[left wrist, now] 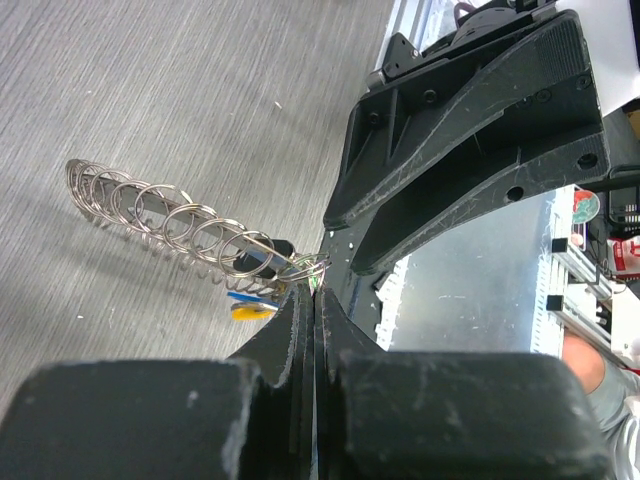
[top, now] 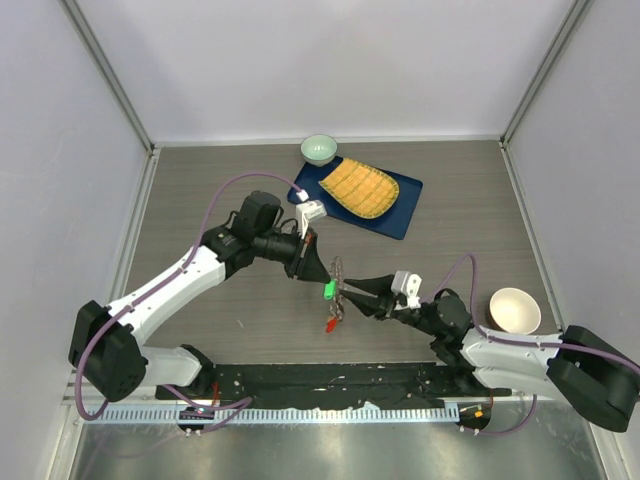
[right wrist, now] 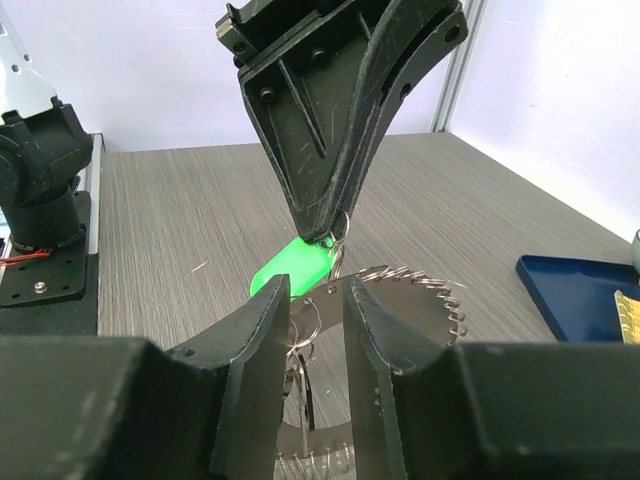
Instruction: Remove the keys from the keyring
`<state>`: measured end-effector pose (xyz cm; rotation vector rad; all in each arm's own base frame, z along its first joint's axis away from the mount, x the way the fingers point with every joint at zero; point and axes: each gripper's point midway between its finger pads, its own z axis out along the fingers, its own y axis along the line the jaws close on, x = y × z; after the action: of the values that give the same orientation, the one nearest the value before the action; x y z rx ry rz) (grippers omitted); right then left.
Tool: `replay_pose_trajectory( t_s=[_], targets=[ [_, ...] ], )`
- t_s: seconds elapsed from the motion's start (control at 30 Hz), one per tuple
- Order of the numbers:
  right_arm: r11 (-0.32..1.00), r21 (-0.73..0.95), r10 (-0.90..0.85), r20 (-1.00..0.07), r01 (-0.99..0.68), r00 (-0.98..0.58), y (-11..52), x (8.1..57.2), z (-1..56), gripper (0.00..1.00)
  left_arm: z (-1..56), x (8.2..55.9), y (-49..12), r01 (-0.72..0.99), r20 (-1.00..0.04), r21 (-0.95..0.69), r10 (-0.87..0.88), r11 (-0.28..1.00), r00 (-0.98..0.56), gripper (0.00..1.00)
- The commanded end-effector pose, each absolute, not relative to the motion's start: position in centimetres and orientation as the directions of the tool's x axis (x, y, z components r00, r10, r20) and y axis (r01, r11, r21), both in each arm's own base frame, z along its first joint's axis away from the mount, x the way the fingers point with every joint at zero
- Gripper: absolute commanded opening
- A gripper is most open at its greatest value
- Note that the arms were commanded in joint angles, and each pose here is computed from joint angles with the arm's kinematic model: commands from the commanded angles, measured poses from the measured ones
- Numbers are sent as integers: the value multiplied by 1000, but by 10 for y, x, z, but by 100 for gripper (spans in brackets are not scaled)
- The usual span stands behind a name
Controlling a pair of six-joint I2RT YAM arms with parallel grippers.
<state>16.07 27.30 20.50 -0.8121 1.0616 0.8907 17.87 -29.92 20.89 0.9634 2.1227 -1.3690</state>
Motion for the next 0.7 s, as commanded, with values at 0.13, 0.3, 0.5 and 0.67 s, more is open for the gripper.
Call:
replay_pose_trajectory(
  t_s=[0.13,0.3,0.5,0.67],
  targets=[
    [420,-149,247,-930,-895,271,281,166,228,32,243,180,-306,799,-756,-571,261,186,-601,0],
    [428,-147,241,-933,-892,269,283,170,226,29,243,181,-306,797,-753,-574,261,187,-604,0],
    [442,-139,240,-934,-886,266,284,174,226,23,243,181,-307,798,-755,-574,260,183,-602,0],
    [451,-135,238,-934,-882,265,283,176,225,10,242,181,-307,797,-753,-576,261,183,-604,0]
  ],
)
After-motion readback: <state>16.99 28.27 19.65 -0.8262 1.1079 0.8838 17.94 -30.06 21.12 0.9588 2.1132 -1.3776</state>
